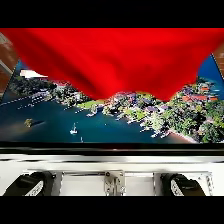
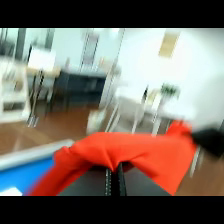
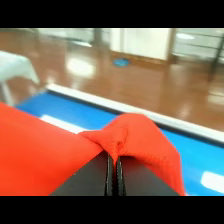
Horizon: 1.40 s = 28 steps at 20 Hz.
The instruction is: Fold the shirts.
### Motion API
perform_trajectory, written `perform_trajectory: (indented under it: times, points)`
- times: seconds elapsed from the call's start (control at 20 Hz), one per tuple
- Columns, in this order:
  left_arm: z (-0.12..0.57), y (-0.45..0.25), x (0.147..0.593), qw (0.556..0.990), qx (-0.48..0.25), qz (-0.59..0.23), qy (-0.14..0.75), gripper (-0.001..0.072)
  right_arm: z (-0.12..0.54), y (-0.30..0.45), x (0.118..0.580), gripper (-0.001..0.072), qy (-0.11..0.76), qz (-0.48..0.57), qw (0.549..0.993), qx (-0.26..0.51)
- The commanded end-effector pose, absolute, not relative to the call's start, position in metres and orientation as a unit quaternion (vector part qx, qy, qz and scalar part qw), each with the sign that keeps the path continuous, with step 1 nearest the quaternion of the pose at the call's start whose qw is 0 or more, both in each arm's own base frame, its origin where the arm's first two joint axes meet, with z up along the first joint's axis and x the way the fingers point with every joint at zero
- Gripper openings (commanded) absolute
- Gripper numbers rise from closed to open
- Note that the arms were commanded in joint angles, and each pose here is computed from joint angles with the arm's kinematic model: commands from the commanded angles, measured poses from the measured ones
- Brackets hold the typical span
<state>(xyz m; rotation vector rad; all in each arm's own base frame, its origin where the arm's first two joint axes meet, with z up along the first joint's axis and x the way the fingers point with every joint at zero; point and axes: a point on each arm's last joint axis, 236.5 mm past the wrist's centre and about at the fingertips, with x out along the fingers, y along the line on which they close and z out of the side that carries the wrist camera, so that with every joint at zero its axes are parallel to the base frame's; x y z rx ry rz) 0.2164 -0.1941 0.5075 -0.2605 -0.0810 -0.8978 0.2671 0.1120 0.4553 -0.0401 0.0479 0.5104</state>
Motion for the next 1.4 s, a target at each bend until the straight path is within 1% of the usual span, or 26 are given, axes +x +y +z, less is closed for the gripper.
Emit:
perform_trajectory:
  times: [0.0, 0.1, 0.25, 0.4, 0.55, 0.65, 0.8, 0.9, 1.0, 1.05, 1.15, 1.2, 1.25, 1.3, 1.35]
  points:
    - [0.422, -0.184, 0.221, 0.91, -0.059, -0.389, 0.129, 0.0042, 0.412, 0.09, 0.261, 0.0061, 0.114, 0.212, 0.968, -0.075]
    - [0.367, -0.171, 0.223, 0.904, -0.045, -0.356, 0.233, 0.0043, 0.369, 0.081, 0.267, 0.0061, 0.204, 0.208, 0.953, -0.088]
    - [0.297, -0.165, 0.219, 0.871, -0.046, -0.336, 0.355, 0.0042, 0.305, 0.077, 0.294, 0.0061, 0.314, 0.219, 0.921, -0.077]
    - [0.229, -0.166, 0.222, 0.834, -0.081, -0.313, 0.448, 0.0043, 0.232, 0.075, 0.36, 0.0061, 0.374, 0.216, 0.901, -0.032]
    - [0.152, -0.166, 0.227, 0.797, -0.137, -0.269, 0.524, 0.0043, 0.148, 0.083, 0.434, 0.0061, 0.409, 0.21, 0.887, 0.043]
    - [0.114, -0.167, 0.244, 0.793, -0.182, -0.235, 0.531, 0.0043, 0.092, 0.105, 0.474, 0.0061, 0.431, 0.217, 0.871, 0.093]
    - [0.078, -0.165, 0.292, 0.818, -0.227, -0.191, 0.494, 0.0043, 0.021, 0.138, 0.505, 0.0061, 0.458, 0.211, 0.851, 0.148]
    - [0.059, -0.16, 0.327, 0.831, -0.245, -0.162, 0.472, 0.0044, -0.017, 0.157, 0.504, 0.0061, 0.49, 0.208, 0.83, 0.167]
    - [0.039, -0.156, 0.363, 0.843, -0.262, -0.133, 0.451, 0.0043, -0.042, 0.17, 0.498, 0.0061, 0.515, 0.209, 0.814, 0.17]
    - [0.026, -0.158, 0.378, 0.845, -0.274, -0.12, 0.444, 0.0043, -0.048, 0.175, 0.497, 0.0061, 0.519, 0.211, 0.811, 0.167]
    - [-0.001, -0.166, 0.4, 0.834, -0.319, -0.095, 0.44, 0.0044, -0.044, 0.177, 0.496, 0.0062, 0.519, 0.21, 0.81, 0.176]
    - [-0.012, -0.167, 0.407, 0.823, -0.347, -0.082, 0.441, 0.0044, -0.037, 0.175, 0.498, 0.0084, 0.514, 0.207, 0.812, 0.181]
    - [-0.018, -0.167, 0.411, 0.814, -0.367, -0.072, 0.445, 0.0061, -0.028, 0.172, 0.496, 0.0221, 0.511, 0.208, 0.814, 0.183]
    - [-0.019, -0.162, 0.414, 0.808, -0.378, -0.065, 0.447, 0.0262, -0.014, 0.165, 0.493, 0.0502, 0.509, 0.213, 0.814, 0.179]
    - [-0.016, -0.154, 0.414, 0.803, -0.383, -0.063, 0.453, 0.053, 0.003, 0.155, 0.486, 0.063, 0.51, 0.222, 0.814, 0.167]
